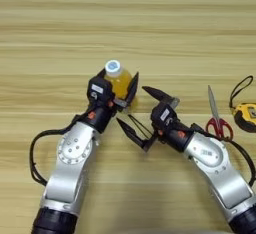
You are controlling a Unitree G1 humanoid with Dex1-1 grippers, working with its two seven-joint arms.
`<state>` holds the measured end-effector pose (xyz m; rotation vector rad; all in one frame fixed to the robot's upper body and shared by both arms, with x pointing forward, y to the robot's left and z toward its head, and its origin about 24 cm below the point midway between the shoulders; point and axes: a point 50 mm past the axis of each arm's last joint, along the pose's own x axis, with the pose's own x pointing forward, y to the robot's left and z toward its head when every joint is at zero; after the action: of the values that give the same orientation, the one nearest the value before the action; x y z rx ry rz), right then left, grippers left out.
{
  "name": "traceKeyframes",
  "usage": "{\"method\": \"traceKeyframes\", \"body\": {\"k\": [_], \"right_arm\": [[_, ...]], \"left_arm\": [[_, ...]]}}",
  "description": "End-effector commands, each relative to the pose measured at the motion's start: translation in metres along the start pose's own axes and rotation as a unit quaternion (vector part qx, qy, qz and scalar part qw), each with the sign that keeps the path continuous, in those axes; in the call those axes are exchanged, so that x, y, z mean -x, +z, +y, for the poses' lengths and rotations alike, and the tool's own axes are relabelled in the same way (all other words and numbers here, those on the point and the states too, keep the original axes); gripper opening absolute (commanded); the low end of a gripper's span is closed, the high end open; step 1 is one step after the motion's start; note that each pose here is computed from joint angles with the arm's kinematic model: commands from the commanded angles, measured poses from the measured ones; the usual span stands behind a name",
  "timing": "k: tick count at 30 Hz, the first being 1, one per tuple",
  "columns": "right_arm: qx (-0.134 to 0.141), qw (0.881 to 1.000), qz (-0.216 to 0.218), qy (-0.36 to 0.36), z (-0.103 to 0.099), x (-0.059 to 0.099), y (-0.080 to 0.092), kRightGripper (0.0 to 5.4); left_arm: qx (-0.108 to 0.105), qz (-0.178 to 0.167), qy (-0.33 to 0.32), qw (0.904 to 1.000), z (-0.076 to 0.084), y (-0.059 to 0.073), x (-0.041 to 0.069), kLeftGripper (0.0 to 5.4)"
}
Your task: Move the objects on the table
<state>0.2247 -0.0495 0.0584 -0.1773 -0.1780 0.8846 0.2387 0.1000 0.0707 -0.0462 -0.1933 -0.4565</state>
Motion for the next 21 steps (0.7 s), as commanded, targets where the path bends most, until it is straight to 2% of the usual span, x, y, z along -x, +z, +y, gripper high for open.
{"method": "traceKeyframes", "body": {"k": [1,6,16,21], "right_arm": [[0.012,1.0,0.001,0.001,0.005,-0.003,0.001,5.4],[0.019,1.0,0.008,-0.009,0.003,-0.006,-0.002,5.4],[0.018,0.999,0.02,-0.03,-0.003,-0.007,-0.007,5.4],[0.01,0.999,0.024,-0.036,-0.003,-0.007,-0.008,4.73]], "left_arm": [[0.007,-0.007,-0.028,0.9995,-0.014,0.004,-0.002,3.47],[0.017,0.004,-0.054,0.9984,-0.026,-0.001,0.0,3.47],[0.021,0.007,-0.068,0.9974,-0.029,-0.001,0.002,3.47],[0.019,0.009,-0.065,0.9977,-0.027,-0.002,0.002,3.47]]}}
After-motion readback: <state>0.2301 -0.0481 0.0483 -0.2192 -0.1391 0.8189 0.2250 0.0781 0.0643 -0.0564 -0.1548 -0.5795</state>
